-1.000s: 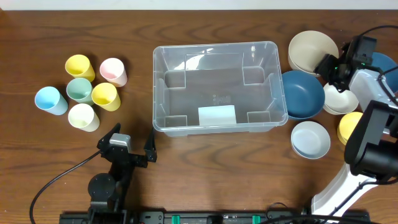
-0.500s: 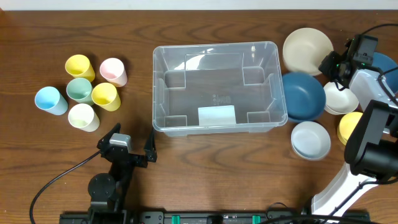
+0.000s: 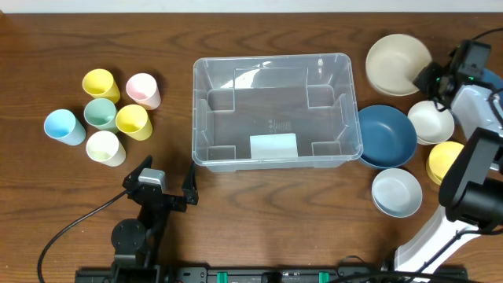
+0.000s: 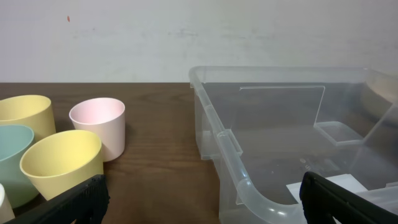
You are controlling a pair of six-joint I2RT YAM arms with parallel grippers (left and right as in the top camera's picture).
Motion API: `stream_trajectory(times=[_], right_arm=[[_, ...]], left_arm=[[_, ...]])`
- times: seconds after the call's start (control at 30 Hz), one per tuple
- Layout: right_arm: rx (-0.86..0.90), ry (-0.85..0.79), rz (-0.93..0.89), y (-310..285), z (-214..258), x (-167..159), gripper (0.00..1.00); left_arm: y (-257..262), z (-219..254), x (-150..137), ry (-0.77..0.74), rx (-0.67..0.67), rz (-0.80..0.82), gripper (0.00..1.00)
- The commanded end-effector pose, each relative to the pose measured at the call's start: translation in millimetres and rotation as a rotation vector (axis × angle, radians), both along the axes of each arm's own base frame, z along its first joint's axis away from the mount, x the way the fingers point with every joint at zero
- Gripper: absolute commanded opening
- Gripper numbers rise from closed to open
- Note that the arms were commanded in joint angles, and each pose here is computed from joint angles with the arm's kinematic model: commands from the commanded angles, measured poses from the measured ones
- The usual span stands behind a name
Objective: Pack container
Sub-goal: 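Grasp the beige bowl rim with the right gripper and lift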
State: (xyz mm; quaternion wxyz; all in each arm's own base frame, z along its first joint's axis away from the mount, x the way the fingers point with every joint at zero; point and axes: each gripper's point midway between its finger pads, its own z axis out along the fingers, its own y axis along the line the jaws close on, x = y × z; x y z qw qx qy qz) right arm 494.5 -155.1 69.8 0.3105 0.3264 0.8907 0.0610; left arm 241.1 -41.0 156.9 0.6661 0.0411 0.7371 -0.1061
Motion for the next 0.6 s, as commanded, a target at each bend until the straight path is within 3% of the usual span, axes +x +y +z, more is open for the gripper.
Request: stream_trajectory(times=[0.0,0.27,0.57], right_arm=[[-0.024,-0.066,-0.034,-20,40,9,0.01],[-0.019,-0.164,0.061,-3,137,4,0.02],[0.116,-0.365,0.305,84,253,-40,0.02]], left_arm=[[-3,-16,-1,0.042,0.015,-0.017,0.98],[-3,-15,-1,0.042,0.015,-0.017,0.98],[-3,-16,-1,0.042,0.015,-0.017,0.98]])
